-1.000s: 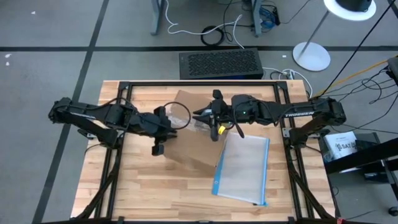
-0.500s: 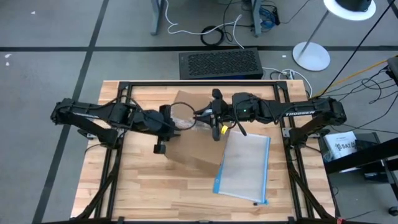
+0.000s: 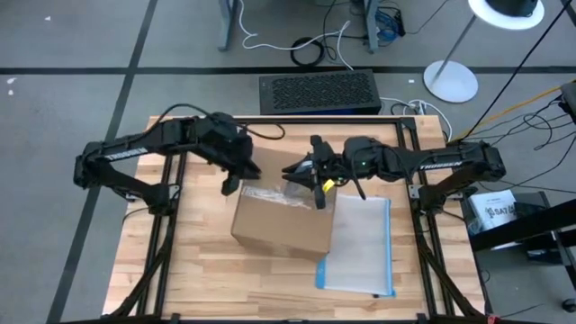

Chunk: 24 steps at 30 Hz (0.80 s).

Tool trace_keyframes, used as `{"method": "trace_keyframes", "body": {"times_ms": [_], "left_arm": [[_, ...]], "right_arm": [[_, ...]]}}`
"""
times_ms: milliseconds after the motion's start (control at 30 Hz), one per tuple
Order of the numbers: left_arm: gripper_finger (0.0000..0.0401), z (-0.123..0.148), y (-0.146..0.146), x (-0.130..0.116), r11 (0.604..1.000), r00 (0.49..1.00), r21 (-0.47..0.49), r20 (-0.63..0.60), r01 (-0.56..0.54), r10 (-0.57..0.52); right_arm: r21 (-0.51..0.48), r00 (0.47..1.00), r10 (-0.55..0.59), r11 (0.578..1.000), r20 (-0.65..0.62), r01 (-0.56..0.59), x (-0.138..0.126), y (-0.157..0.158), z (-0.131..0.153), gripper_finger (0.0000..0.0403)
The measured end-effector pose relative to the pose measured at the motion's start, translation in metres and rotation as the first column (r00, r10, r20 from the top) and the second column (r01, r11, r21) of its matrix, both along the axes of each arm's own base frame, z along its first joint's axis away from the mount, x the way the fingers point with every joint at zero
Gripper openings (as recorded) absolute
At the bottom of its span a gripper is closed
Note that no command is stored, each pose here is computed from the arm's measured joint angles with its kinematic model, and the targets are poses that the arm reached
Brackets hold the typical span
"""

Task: Unpack boxes
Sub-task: Open the cardboard box using the gray cutter

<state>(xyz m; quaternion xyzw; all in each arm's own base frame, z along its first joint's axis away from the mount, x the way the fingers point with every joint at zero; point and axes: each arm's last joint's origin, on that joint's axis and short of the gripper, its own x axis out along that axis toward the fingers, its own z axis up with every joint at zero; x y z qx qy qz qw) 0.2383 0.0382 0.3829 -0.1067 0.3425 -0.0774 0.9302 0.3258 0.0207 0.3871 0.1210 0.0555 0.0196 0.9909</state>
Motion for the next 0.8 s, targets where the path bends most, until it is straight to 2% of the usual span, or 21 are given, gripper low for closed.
{"method": "trace_keyframes", "body": {"times_ms": [167,300,400,567,800], "left_arm": [[0.0089,0.026,-0.007,-0.002,1.0,0.992,-0.01,0.122,0.015,-0.014],[0.0089,0.033,-0.019,0.0,0.997,0.988,-0.038,0.139,0.067,-0.061],[0.0089,0.027,-0.029,0.008,0.986,0.986,-0.094,0.112,0.135,-0.124],[0.0089,0.007,-0.045,0.029,0.972,0.979,-0.115,0.009,0.205,-0.205],[0.0089,-0.015,-0.058,0.044,0.962,0.958,-0.077,-0.098,0.262,-0.269]], "right_arm": [[0.053,0.999,0.006,0.999,-0.039,-0.004,-0.001,0.008,-0.003,0.0059],[0.077,1.0,0.005,0.997,-0.021,-0.003,-0.001,0.009,-0.001,0.0059],[0.101,1.0,0.002,0.995,-0.026,0.001,-0.001,0.009,-0.002,0.0059],[0.106,1.0,0.002,0.994,-0.022,0.0,-0.001,0.009,-0.001,0.0059],[0.123,1.0,-0.004,0.992,-0.011,0.006,-0.001,0.008,0.0,0.0059]]}}
